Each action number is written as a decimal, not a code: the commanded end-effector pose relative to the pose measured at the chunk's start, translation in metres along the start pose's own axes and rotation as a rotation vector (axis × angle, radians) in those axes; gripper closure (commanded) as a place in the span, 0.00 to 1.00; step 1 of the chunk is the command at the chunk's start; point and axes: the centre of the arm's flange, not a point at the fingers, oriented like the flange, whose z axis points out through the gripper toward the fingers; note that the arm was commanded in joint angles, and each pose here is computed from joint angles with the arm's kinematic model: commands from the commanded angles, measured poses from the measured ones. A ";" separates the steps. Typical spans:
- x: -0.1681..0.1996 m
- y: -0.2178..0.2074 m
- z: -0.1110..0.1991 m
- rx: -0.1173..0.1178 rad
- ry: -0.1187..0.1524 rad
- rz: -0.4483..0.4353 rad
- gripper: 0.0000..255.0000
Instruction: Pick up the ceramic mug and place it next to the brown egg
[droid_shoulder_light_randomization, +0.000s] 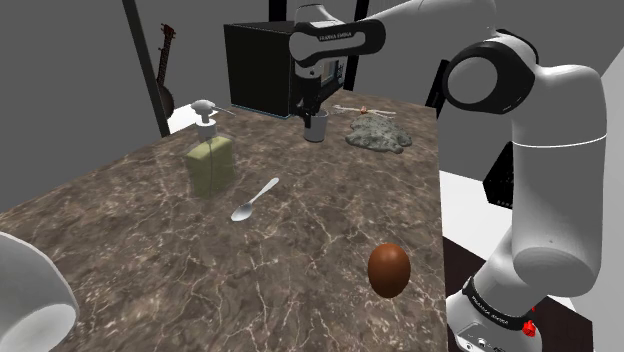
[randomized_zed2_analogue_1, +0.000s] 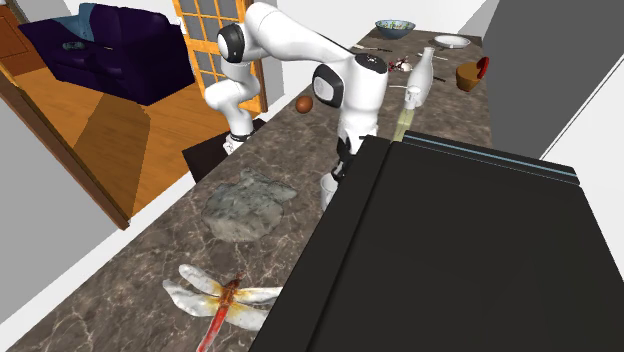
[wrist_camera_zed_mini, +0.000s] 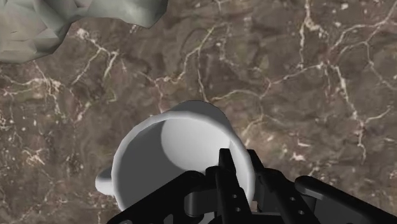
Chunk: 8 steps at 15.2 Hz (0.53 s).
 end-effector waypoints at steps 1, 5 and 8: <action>-0.001 0.000 -0.008 0.000 0.000 0.000 1.00; -0.002 0.002 -0.029 0.000 0.000 0.000 1.00; -0.003 0.003 -0.045 0.000 0.000 0.000 1.00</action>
